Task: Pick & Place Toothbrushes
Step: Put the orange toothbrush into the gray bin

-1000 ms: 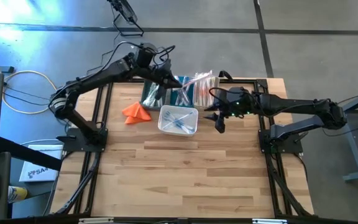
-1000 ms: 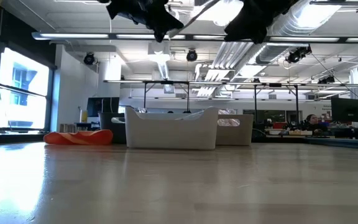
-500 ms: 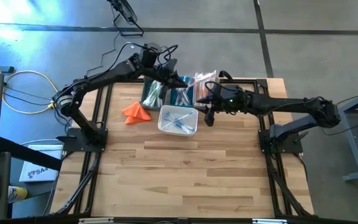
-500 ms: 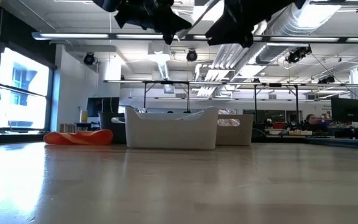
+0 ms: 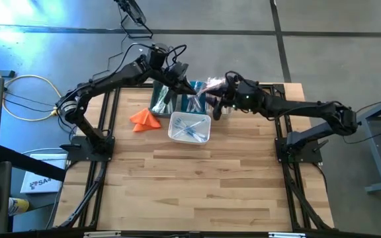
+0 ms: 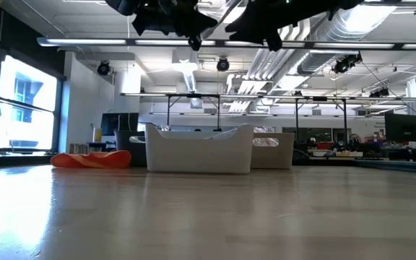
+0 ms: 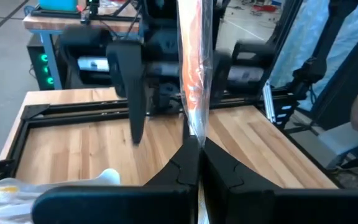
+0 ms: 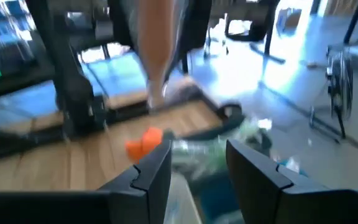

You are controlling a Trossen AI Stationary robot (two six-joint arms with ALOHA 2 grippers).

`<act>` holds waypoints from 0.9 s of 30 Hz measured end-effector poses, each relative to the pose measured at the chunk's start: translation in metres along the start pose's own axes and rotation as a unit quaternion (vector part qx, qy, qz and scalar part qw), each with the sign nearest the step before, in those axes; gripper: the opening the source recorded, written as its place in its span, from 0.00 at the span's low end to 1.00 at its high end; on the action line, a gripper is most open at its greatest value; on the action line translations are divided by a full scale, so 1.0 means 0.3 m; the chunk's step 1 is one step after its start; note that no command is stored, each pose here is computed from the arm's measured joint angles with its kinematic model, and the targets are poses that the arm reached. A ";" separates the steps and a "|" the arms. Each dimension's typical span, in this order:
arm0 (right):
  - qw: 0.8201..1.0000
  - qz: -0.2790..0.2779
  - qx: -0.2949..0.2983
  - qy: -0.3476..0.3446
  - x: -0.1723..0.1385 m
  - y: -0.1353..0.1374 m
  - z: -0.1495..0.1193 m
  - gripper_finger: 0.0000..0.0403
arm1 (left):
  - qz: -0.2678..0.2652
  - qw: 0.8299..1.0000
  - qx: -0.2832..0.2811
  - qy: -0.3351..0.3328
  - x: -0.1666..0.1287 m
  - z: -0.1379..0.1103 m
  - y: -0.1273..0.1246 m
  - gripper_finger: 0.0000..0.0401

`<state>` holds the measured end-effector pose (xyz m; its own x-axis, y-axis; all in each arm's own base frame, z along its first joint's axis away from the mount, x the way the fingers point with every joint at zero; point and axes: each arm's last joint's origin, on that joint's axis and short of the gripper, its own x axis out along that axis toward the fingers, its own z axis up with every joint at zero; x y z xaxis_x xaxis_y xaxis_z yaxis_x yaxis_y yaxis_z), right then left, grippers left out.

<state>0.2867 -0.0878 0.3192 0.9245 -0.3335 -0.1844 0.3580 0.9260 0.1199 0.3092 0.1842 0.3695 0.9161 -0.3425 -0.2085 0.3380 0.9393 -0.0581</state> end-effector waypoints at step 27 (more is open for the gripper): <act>0.997 0.044 -0.014 -0.061 0.007 -0.023 0.040 0.36 | 0.024 0.999 -0.029 0.026 -0.004 -0.024 0.008 0.00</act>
<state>0.2876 -0.0970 0.3298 0.9619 -0.2682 -0.0533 0.2724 0.9568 0.1018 0.3073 0.1871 0.3627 0.9180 -0.2972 -0.2625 0.2797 0.9546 -0.1023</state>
